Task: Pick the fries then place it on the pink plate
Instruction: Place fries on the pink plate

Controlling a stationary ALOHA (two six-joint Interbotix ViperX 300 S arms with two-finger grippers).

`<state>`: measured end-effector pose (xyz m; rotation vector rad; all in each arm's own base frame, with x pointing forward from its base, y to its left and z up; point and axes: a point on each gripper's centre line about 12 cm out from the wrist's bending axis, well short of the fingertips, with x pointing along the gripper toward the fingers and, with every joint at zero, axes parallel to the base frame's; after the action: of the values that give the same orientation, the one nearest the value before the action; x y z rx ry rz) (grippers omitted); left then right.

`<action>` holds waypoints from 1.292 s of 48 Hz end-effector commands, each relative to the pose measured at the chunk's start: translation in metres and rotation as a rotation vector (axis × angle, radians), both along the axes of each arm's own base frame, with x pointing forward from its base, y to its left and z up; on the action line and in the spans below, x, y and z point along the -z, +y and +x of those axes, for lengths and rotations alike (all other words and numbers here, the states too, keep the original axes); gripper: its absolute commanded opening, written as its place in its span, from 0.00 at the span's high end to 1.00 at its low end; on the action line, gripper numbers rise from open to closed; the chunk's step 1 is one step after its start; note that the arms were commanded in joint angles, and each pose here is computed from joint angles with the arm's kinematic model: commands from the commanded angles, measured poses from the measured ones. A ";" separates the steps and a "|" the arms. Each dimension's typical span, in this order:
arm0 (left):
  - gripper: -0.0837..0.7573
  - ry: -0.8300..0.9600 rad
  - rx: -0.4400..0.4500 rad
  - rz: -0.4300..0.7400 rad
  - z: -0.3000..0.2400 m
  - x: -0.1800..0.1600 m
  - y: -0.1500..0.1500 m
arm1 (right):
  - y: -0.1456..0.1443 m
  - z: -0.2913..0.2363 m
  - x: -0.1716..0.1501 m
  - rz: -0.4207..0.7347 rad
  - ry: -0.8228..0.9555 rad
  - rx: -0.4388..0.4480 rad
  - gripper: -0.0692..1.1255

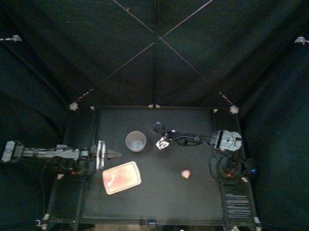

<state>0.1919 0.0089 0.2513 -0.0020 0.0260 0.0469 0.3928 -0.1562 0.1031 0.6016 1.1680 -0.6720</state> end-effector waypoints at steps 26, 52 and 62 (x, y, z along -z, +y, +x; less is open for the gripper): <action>0.86 -0.017 -0.002 0.001 0.002 -0.006 0.000 | 0.087 0.032 -0.123 -0.108 -0.391 -0.232 0.46; 0.86 -0.018 -0.112 0.002 0.000 -0.007 0.022 | 0.192 0.086 -0.115 -0.093 -0.880 -0.485 0.46; 0.86 -0.020 -0.120 0.001 -0.001 -0.007 0.023 | 0.196 0.123 -0.102 -0.119 -0.924 -0.518 0.44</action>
<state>0.1895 0.0312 0.2520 -0.0034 0.0244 0.1635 0.5007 0.0386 0.1810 0.4084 0.4451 -0.0022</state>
